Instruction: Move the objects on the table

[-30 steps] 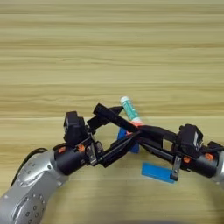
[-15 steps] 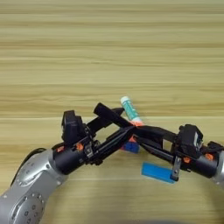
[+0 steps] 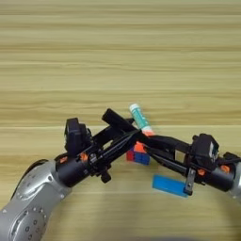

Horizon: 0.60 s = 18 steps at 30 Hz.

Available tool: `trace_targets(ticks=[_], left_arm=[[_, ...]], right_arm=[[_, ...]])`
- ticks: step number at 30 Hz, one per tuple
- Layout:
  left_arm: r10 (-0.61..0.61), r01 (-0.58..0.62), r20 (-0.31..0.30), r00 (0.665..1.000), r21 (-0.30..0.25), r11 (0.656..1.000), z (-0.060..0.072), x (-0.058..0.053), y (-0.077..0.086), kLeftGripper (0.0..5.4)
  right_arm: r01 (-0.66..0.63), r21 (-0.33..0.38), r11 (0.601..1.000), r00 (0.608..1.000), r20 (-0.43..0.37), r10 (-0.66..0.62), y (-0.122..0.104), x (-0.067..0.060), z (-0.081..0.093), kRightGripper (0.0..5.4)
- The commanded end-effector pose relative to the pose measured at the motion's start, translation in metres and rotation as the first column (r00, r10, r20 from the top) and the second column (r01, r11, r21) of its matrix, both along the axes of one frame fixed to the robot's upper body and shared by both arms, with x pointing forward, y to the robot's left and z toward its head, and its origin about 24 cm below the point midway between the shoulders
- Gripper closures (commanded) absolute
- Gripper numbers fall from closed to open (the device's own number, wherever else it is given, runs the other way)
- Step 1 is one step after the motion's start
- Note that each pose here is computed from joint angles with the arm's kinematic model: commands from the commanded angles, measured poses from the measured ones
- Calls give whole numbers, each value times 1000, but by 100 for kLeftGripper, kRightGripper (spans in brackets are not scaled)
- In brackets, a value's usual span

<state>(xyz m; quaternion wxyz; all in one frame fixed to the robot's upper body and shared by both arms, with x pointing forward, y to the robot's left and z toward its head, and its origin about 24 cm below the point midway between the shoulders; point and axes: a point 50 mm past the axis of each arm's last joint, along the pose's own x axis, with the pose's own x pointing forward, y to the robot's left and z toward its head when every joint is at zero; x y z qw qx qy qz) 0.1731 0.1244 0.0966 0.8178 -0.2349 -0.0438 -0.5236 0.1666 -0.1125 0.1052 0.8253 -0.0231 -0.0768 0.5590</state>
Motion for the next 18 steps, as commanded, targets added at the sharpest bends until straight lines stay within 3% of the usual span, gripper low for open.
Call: trace_targets(ticks=[1,12,13,18], left_arm=[[-17,17,6,1000,4,1000,1,1,-1,400],[-21,21,13,1000,7,1000,2,3,-1,441],[-21,21,14,1000,6,1000,2,3,-1,441],[-15,15,8,1000,2,1000,0,3,0,448]], right_arm=[[6,-8,1000,1000,15,-6,-1,2,2,453],[9,-11,1000,1000,16,-9,-1,4,1,454],[9,-11,1000,1000,14,-9,-1,4,1,417],[12,-3,1000,1000,4,-12,-1,4,1,364]])
